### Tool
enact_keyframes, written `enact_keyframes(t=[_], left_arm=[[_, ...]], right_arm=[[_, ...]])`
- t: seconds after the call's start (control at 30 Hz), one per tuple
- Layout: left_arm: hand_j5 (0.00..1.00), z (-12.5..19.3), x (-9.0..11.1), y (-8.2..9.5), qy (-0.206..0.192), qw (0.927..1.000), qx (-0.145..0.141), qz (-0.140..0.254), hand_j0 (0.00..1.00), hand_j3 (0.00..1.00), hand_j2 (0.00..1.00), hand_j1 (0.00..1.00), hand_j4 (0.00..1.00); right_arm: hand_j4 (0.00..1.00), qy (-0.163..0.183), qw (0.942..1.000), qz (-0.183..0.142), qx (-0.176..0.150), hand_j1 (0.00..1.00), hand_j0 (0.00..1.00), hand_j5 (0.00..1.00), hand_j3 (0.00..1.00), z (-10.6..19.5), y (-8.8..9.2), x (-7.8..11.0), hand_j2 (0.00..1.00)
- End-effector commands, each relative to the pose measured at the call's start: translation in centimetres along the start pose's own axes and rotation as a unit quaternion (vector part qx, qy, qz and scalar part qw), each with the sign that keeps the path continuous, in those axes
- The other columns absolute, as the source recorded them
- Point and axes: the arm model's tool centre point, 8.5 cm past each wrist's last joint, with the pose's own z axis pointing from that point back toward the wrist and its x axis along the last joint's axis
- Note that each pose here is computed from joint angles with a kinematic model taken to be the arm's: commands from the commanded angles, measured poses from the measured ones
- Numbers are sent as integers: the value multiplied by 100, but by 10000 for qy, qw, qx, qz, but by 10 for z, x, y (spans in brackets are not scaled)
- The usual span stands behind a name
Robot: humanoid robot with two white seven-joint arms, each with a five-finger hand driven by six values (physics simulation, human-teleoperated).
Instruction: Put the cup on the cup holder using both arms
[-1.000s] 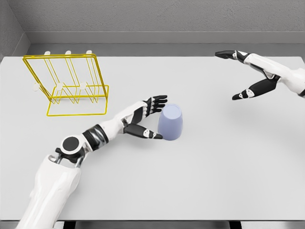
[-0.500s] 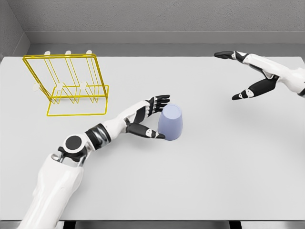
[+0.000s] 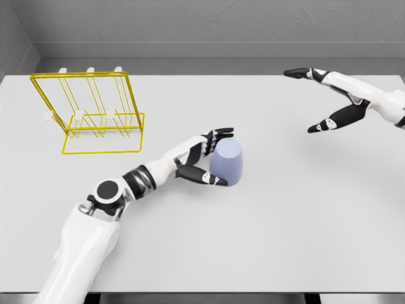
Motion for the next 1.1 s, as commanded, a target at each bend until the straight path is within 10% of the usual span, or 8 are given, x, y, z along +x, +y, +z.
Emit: enact_keyframes(t=[0.0, 0.37, 0.57, 1.07], left_arm=[[100, -2, 1, -2, -22, 10000, -14, 17, 100, 100, 100, 100, 100], [99, -8, -1, -10, 34, 10000, -90, -20, 99, 99, 99, 99, 99], [62, -8, -1, -9, 19, 10000, -83, -12, 62, 62, 62, 62, 62], [42, -7, 0, -7, -6, 10000, -55, -10, 42, 42, 42, 42, 42]], right_arm=[[100, -9, 10000, -31, -10, 100, 100, 100, 100, 0, 0, 0, 100], [100, -15, 10000, -34, 0, 100, 100, 100, 100, -1, 1, 0, 100], [100, 1, 10000, -12, 6, 100, 100, 100, 100, 0, 1, 0, 100], [100, 9, 10000, 5, -3, 100, 100, 100, 100, 1, -1, 1, 100]])
